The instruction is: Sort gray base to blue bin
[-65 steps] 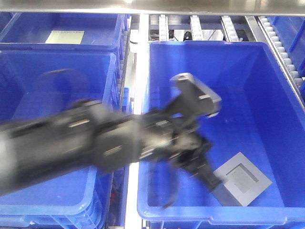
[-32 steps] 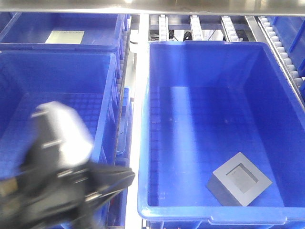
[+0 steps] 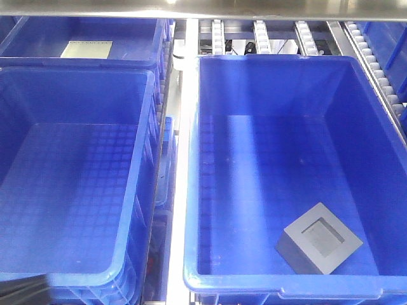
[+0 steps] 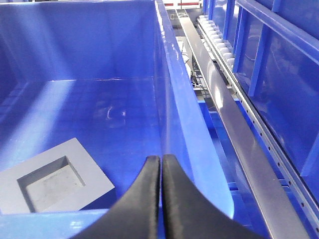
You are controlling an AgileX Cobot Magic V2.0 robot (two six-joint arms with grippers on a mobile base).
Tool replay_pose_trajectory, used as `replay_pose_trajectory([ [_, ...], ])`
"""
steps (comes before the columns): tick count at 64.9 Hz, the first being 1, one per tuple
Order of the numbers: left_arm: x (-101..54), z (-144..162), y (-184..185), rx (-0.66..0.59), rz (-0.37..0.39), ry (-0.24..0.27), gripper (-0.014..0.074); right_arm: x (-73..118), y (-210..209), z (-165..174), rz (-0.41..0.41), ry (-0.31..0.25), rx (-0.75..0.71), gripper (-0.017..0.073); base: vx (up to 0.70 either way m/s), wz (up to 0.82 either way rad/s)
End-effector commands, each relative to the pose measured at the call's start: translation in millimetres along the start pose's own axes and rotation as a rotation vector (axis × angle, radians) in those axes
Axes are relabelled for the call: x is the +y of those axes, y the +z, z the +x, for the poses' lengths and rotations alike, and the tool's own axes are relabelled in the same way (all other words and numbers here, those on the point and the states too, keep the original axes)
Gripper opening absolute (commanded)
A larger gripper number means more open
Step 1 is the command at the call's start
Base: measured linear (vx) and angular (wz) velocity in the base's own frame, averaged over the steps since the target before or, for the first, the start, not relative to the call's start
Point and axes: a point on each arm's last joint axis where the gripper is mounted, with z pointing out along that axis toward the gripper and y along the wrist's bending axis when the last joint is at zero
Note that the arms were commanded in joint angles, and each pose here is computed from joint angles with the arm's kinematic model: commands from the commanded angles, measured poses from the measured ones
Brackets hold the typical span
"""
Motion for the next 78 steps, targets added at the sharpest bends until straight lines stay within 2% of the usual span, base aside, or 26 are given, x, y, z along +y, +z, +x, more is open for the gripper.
replay_pose_trajectory([
  [1,-2.3,-12.4,-15.5,-0.119,0.015,-0.018,-0.0008,0.0,-0.2,-6.2,0.000,-0.008,-0.074,-0.0005,0.00,0.00],
  [9,-3.2,-10.9,-25.3,-0.135,0.022,-0.014,-0.0008,0.0,-0.2,-6.2,0.000,-0.008,-0.074,-0.0005,0.00,0.00],
  [47,-2.8,-9.5,-23.4,-0.135,0.020,-0.015,-0.0008,0.0,-0.2,-6.2,0.000,-0.008,-0.074,-0.0005,0.00,0.00],
  [63,1.1,-12.8,-24.2,-0.171,-0.032,0.099,-0.0008,0.0,-0.2,-6.2,0.000,-0.008,-0.074,-0.0005,0.00,0.00],
  [78,3.8,-14.1,-24.5,-0.185,-0.060,0.073,-0.0008,0.0,-0.2,-6.2,0.000,-0.008,-0.074,-0.0005,0.00,0.00],
])
